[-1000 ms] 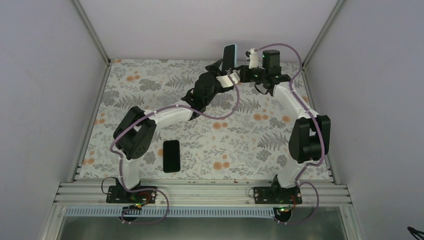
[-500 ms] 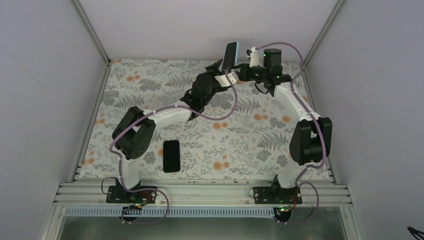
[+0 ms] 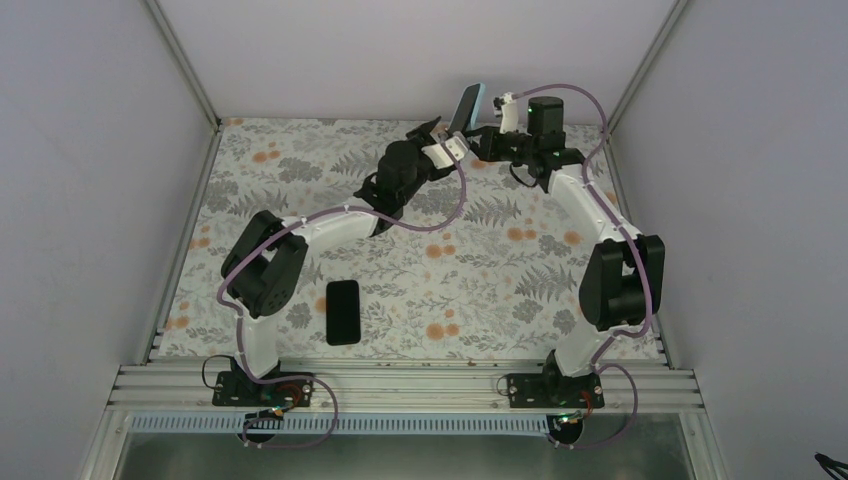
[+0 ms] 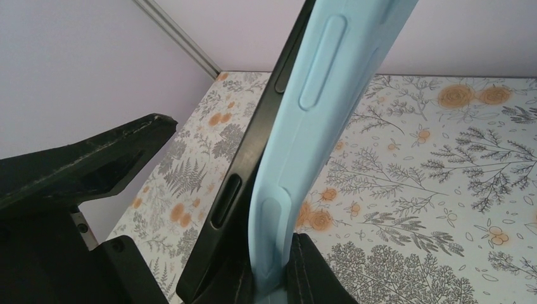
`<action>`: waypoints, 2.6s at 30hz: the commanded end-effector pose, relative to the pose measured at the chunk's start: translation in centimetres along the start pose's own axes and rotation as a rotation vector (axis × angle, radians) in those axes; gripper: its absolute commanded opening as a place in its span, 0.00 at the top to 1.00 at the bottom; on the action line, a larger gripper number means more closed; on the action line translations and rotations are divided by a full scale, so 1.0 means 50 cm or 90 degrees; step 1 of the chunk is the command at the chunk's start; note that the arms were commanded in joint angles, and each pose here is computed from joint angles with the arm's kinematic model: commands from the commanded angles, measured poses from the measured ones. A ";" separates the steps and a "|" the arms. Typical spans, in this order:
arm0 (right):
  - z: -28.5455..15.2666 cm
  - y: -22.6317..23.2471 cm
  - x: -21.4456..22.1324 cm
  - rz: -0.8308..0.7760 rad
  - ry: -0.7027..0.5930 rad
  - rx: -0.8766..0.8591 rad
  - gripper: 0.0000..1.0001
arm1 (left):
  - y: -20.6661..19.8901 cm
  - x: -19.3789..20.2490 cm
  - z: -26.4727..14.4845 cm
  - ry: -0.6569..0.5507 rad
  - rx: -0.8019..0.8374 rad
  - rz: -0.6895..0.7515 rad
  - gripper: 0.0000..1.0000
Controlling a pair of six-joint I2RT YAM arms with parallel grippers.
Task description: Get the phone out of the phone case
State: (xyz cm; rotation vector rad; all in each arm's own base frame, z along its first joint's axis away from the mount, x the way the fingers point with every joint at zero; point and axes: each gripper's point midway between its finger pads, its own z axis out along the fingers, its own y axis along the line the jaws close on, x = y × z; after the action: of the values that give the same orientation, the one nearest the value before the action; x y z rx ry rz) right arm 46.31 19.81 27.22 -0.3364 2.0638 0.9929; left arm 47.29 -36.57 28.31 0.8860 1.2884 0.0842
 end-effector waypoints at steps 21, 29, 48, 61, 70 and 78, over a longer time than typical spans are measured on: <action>-0.087 0.133 -0.023 -0.011 0.000 -0.184 0.97 | 0.121 0.169 0.003 0.159 -0.154 0.006 0.38; -0.101 0.162 -0.020 -0.027 0.005 -0.228 0.97 | 0.077 0.200 0.030 0.183 -0.102 -0.059 0.43; -0.137 0.265 -0.008 -0.025 0.053 -0.392 0.97 | 0.015 0.214 0.068 0.166 -0.017 -0.139 0.48; -0.144 0.327 0.026 -0.030 0.113 -0.487 0.97 | -0.031 0.203 0.097 0.148 0.063 -0.178 0.77; -0.150 0.366 0.047 -0.041 0.150 -0.543 0.97 | -0.051 0.192 0.109 0.131 0.119 -0.202 0.83; -0.169 0.416 0.070 -0.068 0.185 -0.607 0.97 | -0.066 0.206 0.106 0.143 0.115 -0.180 0.88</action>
State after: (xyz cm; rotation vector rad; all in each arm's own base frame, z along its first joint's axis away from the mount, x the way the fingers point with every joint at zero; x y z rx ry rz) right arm 46.51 18.66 29.69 -0.1568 1.9960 1.2468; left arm 49.42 -40.69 28.40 0.9024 1.3412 -0.3412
